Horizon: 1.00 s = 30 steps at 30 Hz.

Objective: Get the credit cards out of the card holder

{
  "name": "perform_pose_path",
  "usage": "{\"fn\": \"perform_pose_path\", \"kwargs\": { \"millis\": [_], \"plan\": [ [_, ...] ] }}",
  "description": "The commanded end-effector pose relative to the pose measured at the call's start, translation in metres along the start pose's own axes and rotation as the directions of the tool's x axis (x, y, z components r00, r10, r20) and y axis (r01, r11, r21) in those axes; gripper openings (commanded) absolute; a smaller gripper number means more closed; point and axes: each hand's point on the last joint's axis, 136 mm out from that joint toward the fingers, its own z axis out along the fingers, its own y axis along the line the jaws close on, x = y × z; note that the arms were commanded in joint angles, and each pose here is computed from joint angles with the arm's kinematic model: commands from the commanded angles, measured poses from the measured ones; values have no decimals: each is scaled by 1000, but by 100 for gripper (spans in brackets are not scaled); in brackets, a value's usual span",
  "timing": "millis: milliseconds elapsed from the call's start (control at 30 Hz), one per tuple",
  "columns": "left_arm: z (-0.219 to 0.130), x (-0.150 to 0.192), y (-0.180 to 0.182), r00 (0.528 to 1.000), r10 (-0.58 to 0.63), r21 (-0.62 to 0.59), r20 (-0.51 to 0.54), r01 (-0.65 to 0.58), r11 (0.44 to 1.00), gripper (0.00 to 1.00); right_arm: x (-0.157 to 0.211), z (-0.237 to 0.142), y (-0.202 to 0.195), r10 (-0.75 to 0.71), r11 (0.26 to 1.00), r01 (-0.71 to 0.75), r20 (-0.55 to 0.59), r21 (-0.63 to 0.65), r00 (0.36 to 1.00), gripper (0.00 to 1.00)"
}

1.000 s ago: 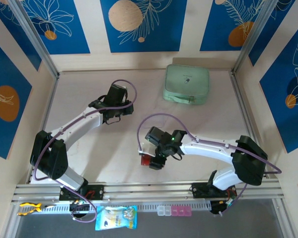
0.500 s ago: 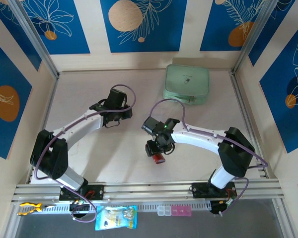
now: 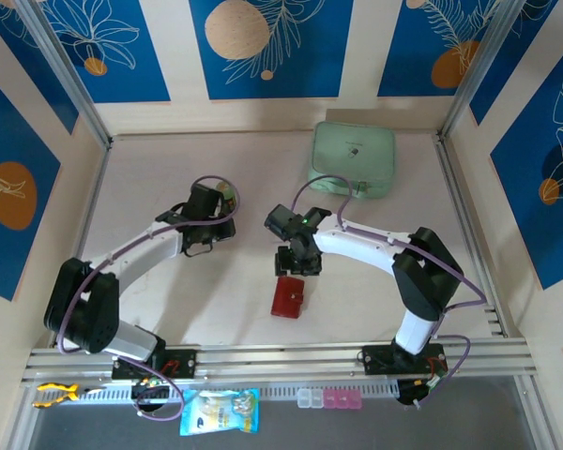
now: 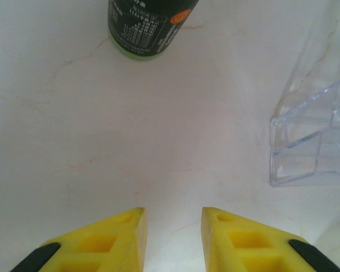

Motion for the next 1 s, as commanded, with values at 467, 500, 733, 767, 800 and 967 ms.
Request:
{"fn": "perform_pose_path", "kwargs": {
  "millis": [467,500,733,767,800,967],
  "plan": [
    [-1,121,-90,899,117,400,-423,69,914,28,41,5,-1,143,965,-179,-187,-193,972,58],
    [1,127,-94,890,127,410,-438,72,909,30,42,7,-1,145,959,-188,-200,-213,969,58],
    [13,158,-108,834,145,424,-533,115,898,31,51,22,-4,161,934,-231,-258,-272,953,57],
    [14,161,-108,827,146,425,-543,120,897,31,51,24,-4,164,929,-238,-263,-283,951,56],
    [16,165,-109,820,148,421,-553,122,899,32,53,26,-4,168,925,-247,-271,-290,948,56],
    [20,178,-106,795,150,400,-588,124,908,33,51,32,-5,179,907,-270,-286,-323,941,54]
  ]
}}
